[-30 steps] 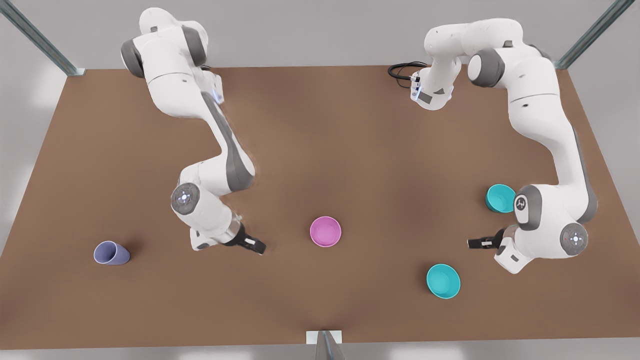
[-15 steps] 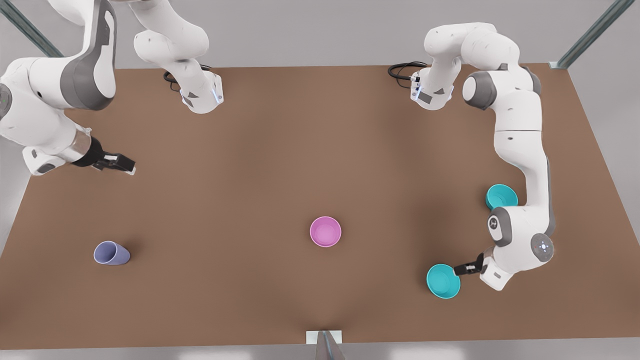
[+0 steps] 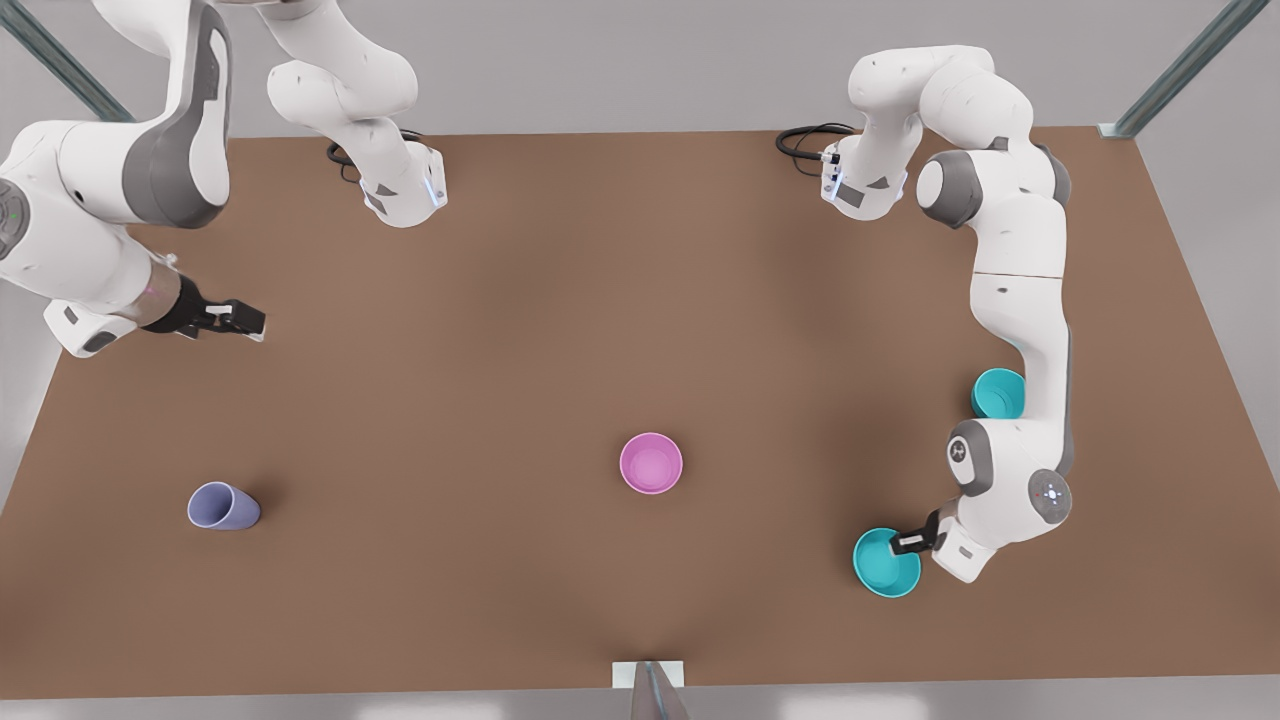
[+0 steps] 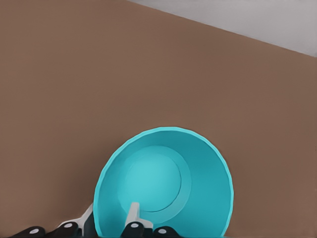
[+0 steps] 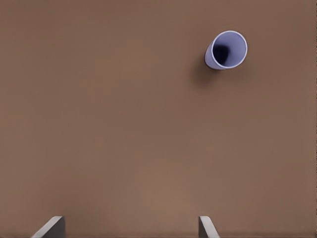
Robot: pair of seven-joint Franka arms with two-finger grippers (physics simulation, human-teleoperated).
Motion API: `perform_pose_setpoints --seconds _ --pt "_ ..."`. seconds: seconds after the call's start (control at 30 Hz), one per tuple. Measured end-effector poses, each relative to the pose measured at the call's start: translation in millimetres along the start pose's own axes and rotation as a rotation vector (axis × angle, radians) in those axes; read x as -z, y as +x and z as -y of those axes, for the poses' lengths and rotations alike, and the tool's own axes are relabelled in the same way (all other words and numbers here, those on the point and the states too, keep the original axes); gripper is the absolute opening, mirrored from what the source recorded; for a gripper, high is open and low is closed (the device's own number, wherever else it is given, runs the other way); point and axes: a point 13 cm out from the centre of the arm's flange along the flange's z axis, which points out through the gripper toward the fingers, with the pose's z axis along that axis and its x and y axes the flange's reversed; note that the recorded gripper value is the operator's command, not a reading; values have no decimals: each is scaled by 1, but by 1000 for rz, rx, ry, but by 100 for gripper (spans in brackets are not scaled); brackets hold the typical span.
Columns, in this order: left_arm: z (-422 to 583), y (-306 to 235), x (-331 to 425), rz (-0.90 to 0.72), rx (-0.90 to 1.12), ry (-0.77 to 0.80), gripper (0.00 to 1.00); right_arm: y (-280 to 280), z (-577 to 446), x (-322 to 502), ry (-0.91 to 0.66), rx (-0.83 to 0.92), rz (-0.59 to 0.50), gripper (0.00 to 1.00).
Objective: Stack the blue bowl on the pink bowl
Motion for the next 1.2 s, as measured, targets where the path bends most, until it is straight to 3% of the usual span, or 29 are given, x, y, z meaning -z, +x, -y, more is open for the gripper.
perform_pose_setpoints --seconds 0.07,0.2,0.37,0.57,0.7,1.2 --pt "2 3 -4 -7 15 10 22 1 7 -1 -2 -2 -2 100" --pt "5 3 -2 -4 31 17 21 1 12 -2 -5 7 -6 100" --pt "67 3 53 18 13 37 21 2 3 -2 -3 43 -8 100" --pt "237 82 62 -122 -79 33 21 2 -13 -2 -1 88 -9 100" --pt "289 137 52 -220 -44 -8 21 2 -16 -2 -3 100 -10 100" --pt "350 178 21 -257 209 8 21 3 0 -6 -10 88 -17 100"
